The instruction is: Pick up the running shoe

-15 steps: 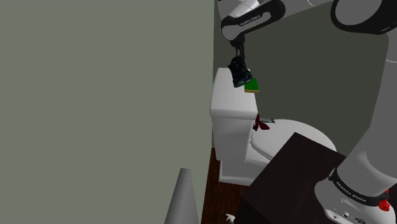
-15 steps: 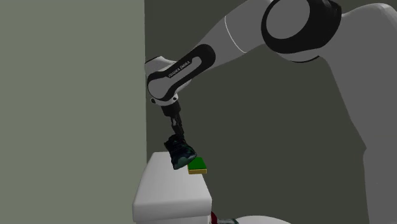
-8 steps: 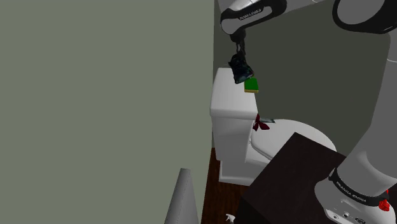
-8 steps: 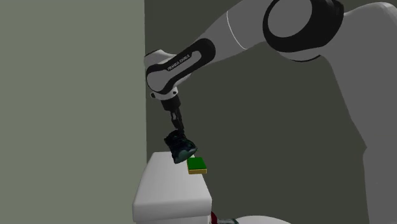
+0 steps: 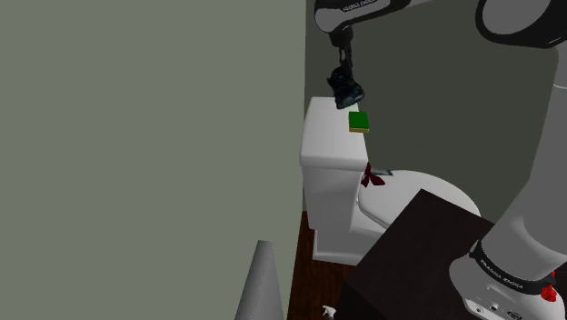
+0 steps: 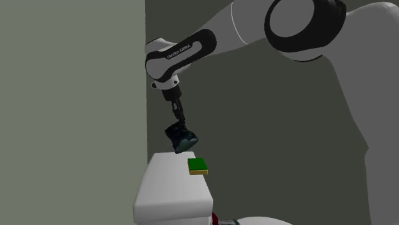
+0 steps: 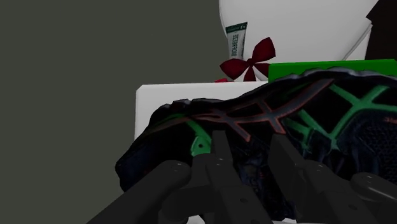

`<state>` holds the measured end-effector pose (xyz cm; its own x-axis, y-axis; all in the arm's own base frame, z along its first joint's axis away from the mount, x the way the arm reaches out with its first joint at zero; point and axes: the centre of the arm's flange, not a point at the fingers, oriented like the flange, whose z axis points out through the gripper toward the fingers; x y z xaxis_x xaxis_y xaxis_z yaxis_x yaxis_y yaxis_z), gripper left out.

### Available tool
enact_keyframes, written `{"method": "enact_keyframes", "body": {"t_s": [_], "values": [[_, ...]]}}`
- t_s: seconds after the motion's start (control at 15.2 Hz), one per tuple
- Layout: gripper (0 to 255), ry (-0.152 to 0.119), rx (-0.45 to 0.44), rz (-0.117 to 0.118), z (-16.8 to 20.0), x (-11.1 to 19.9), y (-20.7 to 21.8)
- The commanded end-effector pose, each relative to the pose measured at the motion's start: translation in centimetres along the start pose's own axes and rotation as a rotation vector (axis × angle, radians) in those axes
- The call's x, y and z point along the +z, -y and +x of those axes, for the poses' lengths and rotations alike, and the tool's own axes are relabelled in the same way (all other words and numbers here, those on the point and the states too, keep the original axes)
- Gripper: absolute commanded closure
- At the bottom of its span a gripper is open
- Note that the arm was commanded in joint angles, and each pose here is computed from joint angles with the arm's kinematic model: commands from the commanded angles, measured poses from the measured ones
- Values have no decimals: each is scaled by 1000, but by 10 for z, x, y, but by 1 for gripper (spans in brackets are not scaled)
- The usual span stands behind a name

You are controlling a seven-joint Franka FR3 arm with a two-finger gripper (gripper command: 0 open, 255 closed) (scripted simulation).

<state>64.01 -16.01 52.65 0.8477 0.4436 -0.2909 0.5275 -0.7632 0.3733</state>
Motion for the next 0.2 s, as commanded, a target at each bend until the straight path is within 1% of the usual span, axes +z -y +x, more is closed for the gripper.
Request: {"method": "enact_keyframes", "body": {"t_s": [0.0,0.13], "values": [[255,-2,1,-2,-3,-10,-4],[255,-2,1,-2,-3,-11,-5]]}}
